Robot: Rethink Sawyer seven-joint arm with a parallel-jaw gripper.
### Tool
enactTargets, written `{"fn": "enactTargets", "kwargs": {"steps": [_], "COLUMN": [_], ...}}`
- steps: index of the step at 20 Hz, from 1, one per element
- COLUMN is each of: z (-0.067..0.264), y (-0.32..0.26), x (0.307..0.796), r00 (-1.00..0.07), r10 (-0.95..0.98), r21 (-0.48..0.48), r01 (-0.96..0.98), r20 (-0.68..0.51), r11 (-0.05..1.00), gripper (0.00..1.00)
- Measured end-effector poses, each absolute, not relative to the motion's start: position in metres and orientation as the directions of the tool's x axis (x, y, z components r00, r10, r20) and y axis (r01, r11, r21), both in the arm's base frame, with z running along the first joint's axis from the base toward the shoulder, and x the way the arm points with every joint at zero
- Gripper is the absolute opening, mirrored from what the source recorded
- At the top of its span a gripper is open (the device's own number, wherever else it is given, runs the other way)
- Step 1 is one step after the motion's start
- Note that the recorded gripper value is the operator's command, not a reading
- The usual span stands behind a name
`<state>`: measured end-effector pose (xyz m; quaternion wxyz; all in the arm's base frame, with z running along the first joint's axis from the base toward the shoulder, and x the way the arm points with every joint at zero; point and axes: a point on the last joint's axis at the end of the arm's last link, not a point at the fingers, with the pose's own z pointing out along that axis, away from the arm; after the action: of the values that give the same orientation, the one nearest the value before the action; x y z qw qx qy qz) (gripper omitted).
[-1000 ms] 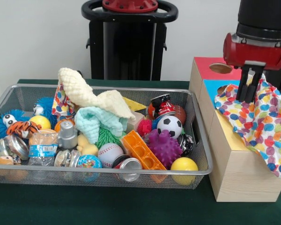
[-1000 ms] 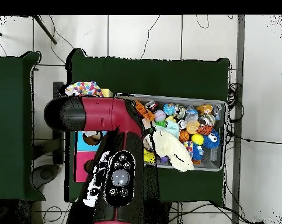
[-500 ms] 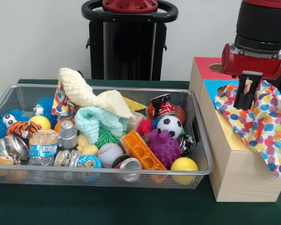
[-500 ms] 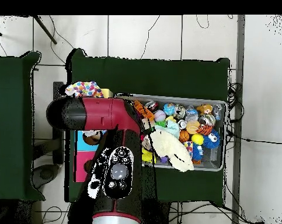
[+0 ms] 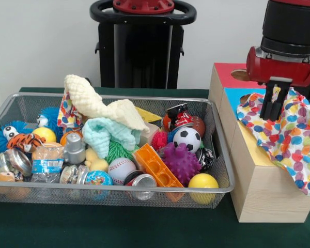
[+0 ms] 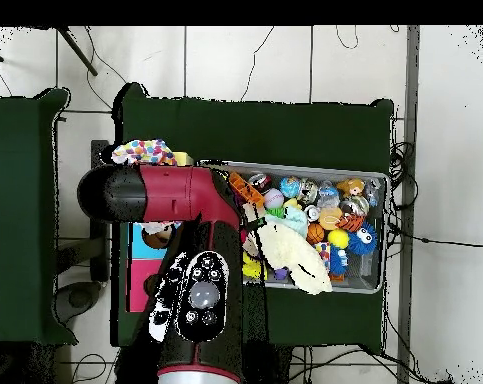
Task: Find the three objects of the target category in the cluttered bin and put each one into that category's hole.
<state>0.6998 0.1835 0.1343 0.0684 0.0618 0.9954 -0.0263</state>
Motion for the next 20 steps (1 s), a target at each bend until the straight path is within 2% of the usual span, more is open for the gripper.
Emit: {"fn": "enactTargets", "kwargs": {"steps": [9,20], "z": [0.142,0.135], "y": [0.191,0.219], "x": [0.702,0.693], "r00": [-0.982,-0.986], "r10": [0.11,0.071], "r21": [-0.04,-0.042], "r01": [0.118,0.078], "r20": [-0.153,-0.149], "r11": [0.992,0.996], "gripper": [0.0,0.0]}}
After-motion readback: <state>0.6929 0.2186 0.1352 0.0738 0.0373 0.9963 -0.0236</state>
